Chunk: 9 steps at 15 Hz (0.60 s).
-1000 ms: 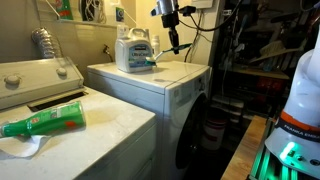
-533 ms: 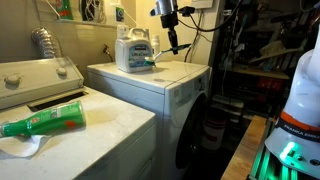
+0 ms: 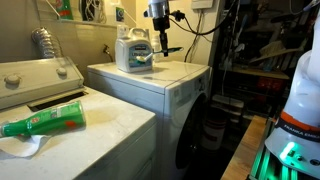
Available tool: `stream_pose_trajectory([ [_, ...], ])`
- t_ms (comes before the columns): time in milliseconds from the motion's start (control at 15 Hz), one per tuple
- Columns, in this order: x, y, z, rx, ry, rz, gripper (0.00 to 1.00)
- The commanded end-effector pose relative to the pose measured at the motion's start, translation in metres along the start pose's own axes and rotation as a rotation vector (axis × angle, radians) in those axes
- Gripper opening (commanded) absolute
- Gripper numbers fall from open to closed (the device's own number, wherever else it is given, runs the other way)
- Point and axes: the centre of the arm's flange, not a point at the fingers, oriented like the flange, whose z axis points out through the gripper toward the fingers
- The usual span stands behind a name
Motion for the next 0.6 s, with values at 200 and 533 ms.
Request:
stream_pose_trajectory([
  [200, 0.027, 0.014, 0.036, -0.018, 0.050, 0.027, 0.06],
  [533, 0.034, 0.025, 0.059, -0.020, 0.096, 0.041, 0.06],
])
